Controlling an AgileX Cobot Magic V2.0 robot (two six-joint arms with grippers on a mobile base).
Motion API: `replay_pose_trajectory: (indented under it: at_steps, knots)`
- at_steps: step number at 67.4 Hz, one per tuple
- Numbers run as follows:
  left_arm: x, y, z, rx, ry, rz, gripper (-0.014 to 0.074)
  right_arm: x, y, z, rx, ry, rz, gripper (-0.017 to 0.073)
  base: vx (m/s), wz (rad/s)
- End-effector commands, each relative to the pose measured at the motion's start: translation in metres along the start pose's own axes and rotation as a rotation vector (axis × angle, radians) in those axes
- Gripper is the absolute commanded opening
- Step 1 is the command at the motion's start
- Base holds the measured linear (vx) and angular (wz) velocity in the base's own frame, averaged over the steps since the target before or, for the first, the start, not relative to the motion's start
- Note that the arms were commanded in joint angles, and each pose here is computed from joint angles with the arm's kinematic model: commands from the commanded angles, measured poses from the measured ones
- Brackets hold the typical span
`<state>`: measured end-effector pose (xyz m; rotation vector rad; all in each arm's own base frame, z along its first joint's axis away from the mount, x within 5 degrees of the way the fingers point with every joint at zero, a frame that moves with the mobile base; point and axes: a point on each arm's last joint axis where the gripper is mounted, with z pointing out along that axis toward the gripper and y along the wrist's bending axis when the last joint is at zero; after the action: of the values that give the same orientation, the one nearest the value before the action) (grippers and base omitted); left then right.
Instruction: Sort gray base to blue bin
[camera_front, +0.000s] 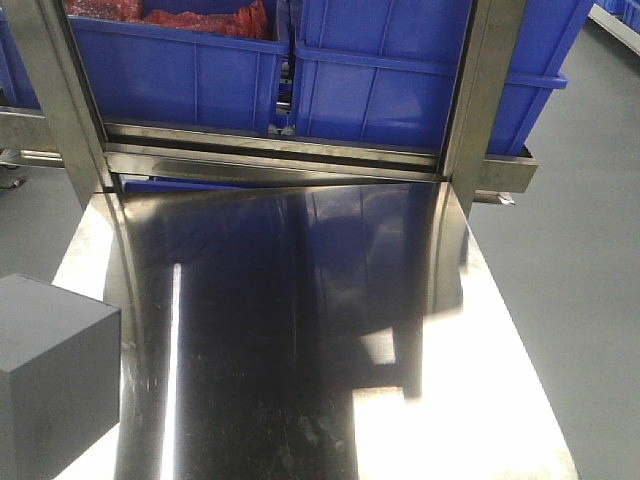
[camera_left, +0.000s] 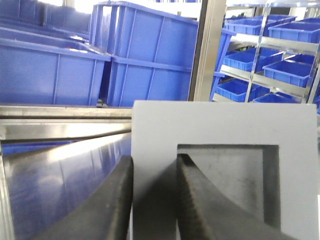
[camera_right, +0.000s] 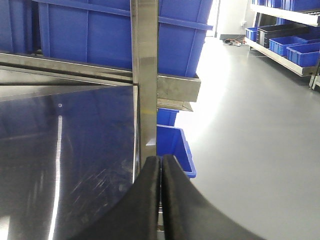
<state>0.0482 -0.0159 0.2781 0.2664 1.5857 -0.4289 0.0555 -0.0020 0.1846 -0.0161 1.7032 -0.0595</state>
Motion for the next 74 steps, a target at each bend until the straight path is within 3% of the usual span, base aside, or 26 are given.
replay_pose_trajectory:
  at_steps: [1,74]
  knots:
    - [-0.0186,-0.0067,-0.0029,0.071,-0.125,0.009,-0.0008,-0.006,-0.0005,-0.0005,0.009,-0.082,-0.015,-0.0005,0.0,0.0]
    - [-0.0176,-0.0063,-0.0027,0.067,-0.115,-0.001,-0.0008,-0.006,-0.0005,-0.0005,0.009,-0.082,-0.015,-0.0005,0.0,0.0]
